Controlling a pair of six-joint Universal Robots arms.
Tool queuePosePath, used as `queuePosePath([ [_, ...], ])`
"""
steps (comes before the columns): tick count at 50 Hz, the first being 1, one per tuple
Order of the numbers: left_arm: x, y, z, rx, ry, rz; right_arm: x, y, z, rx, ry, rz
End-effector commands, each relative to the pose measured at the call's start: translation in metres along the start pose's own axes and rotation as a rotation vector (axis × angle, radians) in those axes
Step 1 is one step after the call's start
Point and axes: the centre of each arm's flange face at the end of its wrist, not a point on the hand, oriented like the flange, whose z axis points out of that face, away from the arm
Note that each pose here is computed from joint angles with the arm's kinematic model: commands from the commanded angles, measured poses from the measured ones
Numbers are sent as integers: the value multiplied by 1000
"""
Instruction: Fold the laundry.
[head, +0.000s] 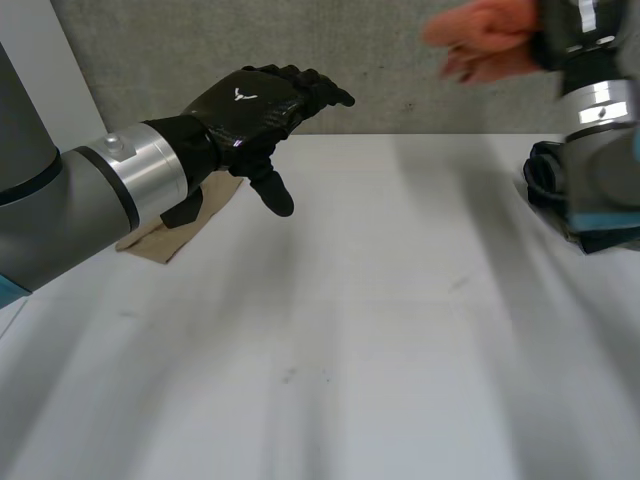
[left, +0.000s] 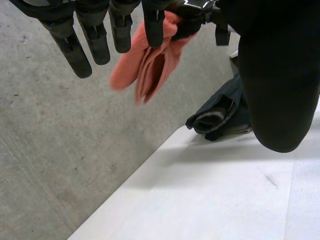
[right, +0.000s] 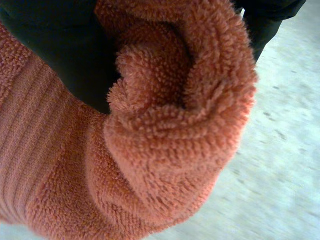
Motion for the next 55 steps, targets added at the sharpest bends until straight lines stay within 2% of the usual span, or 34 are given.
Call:
queuePosePath([
  [1, 3, 3, 1, -8, 9, -5, 96, 62, 4, -31, 34, -46],
  [6, 5, 7, 1, -18, 13, -11, 144, 122, -24, -120, 6, -19],
  [11, 9, 10, 2, -28, 20, -15, 185, 188, -79, -260, -40, 46],
  [15, 11, 13, 1, -40, 15, -21, 198, 221, -122, -354, -96, 83],
  [19, 12, 17, 0, -55, 12, -28, 195, 235, -149, -411, -155, 123],
  [29, 14, 16, -1, -54, 13, -26, 196, 218, -144, -423, -143, 131],
  [39, 29, 6, -3, -30, 45, -13, 214, 156, -125, -483, 8, 131],
  [45, 32, -1, -6, -15, 50, -7, 249, 128, -147, -618, 108, 142],
  [55, 39, -1, -9, -19, 65, -15, 289, 89, -173, -745, 201, 4],
])
